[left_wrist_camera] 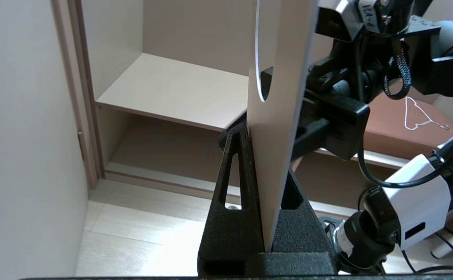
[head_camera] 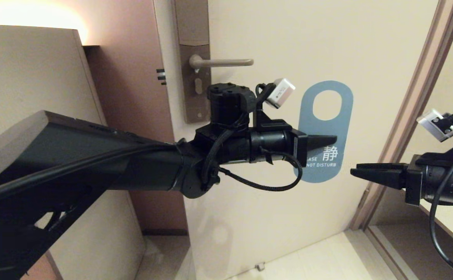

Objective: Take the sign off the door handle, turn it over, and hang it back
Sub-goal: Hand it to the other hand

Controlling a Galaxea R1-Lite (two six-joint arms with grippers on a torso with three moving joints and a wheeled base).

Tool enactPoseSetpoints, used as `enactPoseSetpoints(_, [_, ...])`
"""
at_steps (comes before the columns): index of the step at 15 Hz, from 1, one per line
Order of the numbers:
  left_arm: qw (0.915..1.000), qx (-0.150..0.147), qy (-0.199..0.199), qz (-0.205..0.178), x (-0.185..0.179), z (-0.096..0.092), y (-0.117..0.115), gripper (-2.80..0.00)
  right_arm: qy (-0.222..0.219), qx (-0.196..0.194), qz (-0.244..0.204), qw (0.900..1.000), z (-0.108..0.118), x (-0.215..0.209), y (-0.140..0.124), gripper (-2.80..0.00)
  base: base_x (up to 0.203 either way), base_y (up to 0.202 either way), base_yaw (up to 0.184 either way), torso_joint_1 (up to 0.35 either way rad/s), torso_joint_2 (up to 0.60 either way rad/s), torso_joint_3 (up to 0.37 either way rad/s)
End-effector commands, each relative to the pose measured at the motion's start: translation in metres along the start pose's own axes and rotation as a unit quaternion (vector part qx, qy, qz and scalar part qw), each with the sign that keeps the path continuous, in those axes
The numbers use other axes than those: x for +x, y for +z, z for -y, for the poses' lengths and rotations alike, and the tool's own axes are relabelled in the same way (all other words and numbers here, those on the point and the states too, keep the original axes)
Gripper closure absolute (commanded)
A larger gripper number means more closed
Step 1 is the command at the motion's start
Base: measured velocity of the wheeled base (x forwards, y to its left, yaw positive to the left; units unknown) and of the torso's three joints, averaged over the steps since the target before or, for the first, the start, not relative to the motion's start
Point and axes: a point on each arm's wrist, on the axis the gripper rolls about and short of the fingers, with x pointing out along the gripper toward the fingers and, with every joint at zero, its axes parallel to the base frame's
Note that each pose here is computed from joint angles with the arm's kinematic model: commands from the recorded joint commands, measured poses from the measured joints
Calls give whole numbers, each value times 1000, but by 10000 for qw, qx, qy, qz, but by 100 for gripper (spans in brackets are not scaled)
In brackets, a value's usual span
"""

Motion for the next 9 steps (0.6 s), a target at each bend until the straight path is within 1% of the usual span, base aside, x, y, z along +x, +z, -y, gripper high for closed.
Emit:
enactPoseSetpoints(1, [10000,-43,0,-42,1,-3,-5,0,-2,-25,-17,10000,-2,-2,-4,-280,0,0,0,0,0,0])
enactPoseSetpoints(4, [10000,-46,-5,-46,1,-3,-7,0,-9,-41,-13,10000,-5,-7,-8,-280,0,0,0,0,0,0])
enactPoseSetpoints(6, [10000,-19,-28,25,-1,-3,-10,0,2,-70,12,10000,-5,-7,-6,-280,0,0,0,0,0,0])
enactPoseSetpoints(9, [9996,-155,-91,209,-2,-1,-9,0,44,-176,-23,9998,-4,-4,-6,-280,0,0,0,0,0,0])
